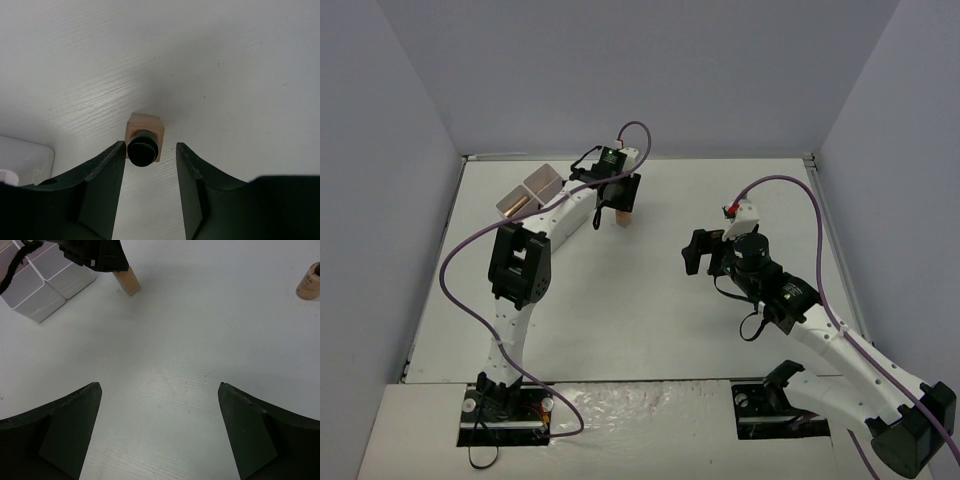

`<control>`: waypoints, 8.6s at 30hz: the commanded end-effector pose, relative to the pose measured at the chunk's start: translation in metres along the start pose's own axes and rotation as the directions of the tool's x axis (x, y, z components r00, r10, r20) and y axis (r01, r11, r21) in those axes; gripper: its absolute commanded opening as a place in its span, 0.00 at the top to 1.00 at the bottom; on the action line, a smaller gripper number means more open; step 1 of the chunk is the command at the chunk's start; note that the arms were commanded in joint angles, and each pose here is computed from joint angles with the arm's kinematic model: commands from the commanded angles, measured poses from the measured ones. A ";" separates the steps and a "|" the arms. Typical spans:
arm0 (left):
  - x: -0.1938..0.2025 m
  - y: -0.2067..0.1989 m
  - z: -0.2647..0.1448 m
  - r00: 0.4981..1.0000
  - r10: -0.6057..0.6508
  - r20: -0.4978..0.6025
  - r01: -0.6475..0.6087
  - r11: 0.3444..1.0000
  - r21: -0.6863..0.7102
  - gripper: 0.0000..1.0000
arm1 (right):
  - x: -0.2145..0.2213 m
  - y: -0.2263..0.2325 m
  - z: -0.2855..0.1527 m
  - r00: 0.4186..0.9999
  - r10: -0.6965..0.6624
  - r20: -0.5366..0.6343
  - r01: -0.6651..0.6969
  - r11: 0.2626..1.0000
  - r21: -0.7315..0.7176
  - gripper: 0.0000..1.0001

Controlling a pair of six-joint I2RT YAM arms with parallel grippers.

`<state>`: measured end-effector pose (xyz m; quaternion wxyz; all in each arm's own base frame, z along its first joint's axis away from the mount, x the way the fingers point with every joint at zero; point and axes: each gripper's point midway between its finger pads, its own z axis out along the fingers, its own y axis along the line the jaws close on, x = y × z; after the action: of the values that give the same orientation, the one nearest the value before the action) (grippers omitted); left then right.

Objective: Organize the makeup

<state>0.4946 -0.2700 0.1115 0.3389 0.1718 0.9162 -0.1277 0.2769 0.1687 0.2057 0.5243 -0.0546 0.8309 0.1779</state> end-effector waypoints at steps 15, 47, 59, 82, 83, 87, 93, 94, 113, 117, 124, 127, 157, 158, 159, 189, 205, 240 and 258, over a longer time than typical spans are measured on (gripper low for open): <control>-0.038 -0.006 -0.017 0.995 0.023 0.096 -0.022 1.000 -0.009 0.69 | -0.015 -0.003 0.001 0.998 0.006 0.061 -0.007 1.000 0.013 0.00; -0.081 0.002 -0.078 0.965 0.148 0.219 -0.147 0.989 -0.021 1.00 | -0.014 -0.006 0.000 0.998 0.005 0.063 -0.006 1.000 0.020 0.00; -0.110 0.057 -0.142 0.943 0.132 0.306 -0.110 0.990 -0.088 1.00 | -0.012 -0.006 0.002 0.998 0.007 0.057 -0.009 1.000 0.022 0.00; -0.078 0.110 -0.135 0.963 0.141 0.230 -0.115 0.986 -0.120 1.00 | -0.008 -0.007 0.009 0.999 -0.004 0.033 0.003 1.000 0.028 0.00; -0.075 0.112 -0.134 0.965 0.140 0.221 -0.116 0.986 -0.116 1.00 | -0.008 -0.007 0.009 1.000 -0.004 0.030 0.003 1.000 0.029 0.00; -0.070 0.114 -0.133 0.965 0.158 0.210 -0.137 0.984 -0.113 1.00 | -0.007 -0.007 0.010 1.000 -0.005 0.027 0.004 1.000 0.028 0.00; -0.070 0.116 -0.128 0.960 0.181 0.212 -0.163 0.981 -0.101 1.00 | -0.005 -0.007 0.011 1.000 -0.004 0.023 0.003 1.000 0.027 0.00; -0.069 0.117 -0.126 0.960 0.185 0.212 -0.167 0.981 -0.098 1.00 | -0.005 -0.007 0.011 1.000 -0.003 0.023 0.003 1.000 0.027 0.00; -0.053 0.128 -0.086 0.964 0.192 0.184 -0.183 0.981 -0.068 1.00 | -0.001 -0.009 0.012 1.000 -0.001 0.015 0.000 0.999 0.035 0.00; -0.049 0.130 -0.079 0.967 0.189 0.174 -0.180 0.982 -0.065 1.00 | 0.001 -0.010 0.013 1.000 -0.004 0.008 0.003 0.999 0.039 0.00; -0.043 0.135 -0.064 0.961 0.191 0.198 -0.182 0.981 -0.064 1.00 | 0.003 -0.010 0.014 1.000 -0.005 0.001 0.005 0.999 0.039 0.00; -0.040 0.138 -0.059 0.961 0.192 0.199 -0.183 0.981 -0.064 1.00 | 0.006 -0.010 0.015 1.000 -0.005 -0.007 0.005 0.999 0.040 0.00; -0.092 0.120 -0.138 0.925 0.039 0.378 -0.012 0.997 -0.073 0.18 | -0.037 -0.023 0.020 0.997 -0.005 0.080 -0.006 0.990 0.140 0.00; -0.094 0.117 -0.145 0.921 0.027 0.389 -0.001 0.998 -0.067 0.16 | -0.040 -0.029 0.024 0.997 -0.001 0.079 -0.012 0.986 0.164 0.01; -0.095 0.114 -0.154 0.916 0.018 0.400 0.008 0.998 -0.063 0.15 | -0.048 -0.035 0.026 0.996 0.005 0.089 -0.021 0.983 0.185 0.01; 0.054 0.075 -0.253 0.932 -0.249 0.262 0.269 0.962 -0.043 0.12 | -0.048 -0.245 0.197 1.000 0.001 0.031 -0.013 0.928 0.372 0.24; 0.068 0.082 -0.253 0.928 -0.266 0.262 0.298 0.950 -0.090 0.12 | -0.032 -0.253 0.244 0.997 -0.039 -0.063 0.056 0.956 0.289 0.37; 0.072 0.078 -0.269 0.937 -0.227 0.264 0.258 0.962 -0.088 0.12 | 0.057 0.092 0.208 0.917 -0.388 -0.089 0.341 0.880 -0.330 1.00; 0.079 0.068 -0.260 0.943 -0.235 0.236 0.250 0.968 -0.036 0.12 | 0.132 0.119 0.198 0.866 -0.474 -0.158 0.378 0.829 -0.413 0.53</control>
<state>0.3088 -0.0923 0.2233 0.4003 0.0193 0.9054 -0.1401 0.3575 0.3641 0.0295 0.4036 -0.3577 0.8164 0.2063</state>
